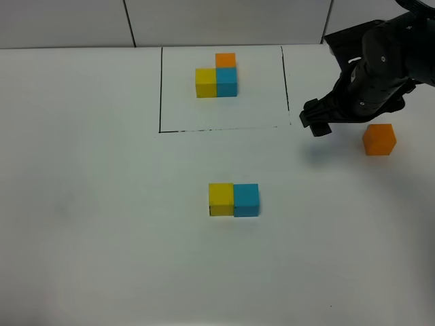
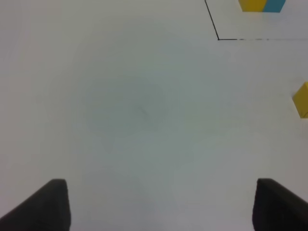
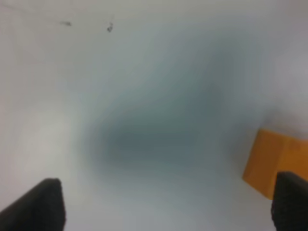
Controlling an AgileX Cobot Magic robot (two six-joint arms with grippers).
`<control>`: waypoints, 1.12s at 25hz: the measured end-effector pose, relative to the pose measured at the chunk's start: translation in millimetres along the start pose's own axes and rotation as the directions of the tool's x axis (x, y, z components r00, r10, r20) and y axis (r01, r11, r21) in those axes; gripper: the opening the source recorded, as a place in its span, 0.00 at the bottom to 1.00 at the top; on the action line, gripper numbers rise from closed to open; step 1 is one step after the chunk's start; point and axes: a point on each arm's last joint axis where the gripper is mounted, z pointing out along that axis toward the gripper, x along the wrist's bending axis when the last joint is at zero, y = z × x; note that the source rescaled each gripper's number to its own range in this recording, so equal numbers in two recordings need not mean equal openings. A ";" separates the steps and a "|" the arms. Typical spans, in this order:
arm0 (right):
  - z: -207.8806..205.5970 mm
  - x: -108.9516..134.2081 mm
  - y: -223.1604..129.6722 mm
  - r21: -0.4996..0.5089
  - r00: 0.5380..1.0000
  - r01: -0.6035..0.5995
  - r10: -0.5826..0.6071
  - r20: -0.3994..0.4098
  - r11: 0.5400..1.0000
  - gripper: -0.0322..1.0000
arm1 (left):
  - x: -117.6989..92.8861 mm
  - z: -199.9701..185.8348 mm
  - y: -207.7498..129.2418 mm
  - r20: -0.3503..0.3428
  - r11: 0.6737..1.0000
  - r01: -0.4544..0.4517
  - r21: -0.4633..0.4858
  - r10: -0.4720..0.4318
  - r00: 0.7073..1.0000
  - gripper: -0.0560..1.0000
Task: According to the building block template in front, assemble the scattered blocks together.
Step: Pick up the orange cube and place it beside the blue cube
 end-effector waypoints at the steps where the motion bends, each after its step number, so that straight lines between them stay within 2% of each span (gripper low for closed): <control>1: 0.4 -4.4 -0.4 0.001 1.000 -0.010 0.010 0.005 1.000 0.75 | 0.0 0.0 0.0 0.000 1.000 0.000 0.000 0.000 1.000 0.84; 12: 3.8 -65.6 -10.4 0.008 0.986 -0.155 0.154 0.067 0.988 0.75 | 0.0 0.0 0.0 0.000 1.000 0.000 0.000 0.000 1.000 0.84; 23: 5.5 -76.6 -15.2 0.027 0.974 -0.220 0.219 0.054 0.975 0.75 | 0.0 0.0 0.0 0.000 1.000 0.000 0.000 0.000 1.000 0.84; 28: 21.2 -82.9 -19.8 0.064 0.969 -0.245 0.243 0.042 0.967 0.75 | 0.0 0.0 0.0 0.000 1.000 0.000 0.000 0.000 1.000 0.84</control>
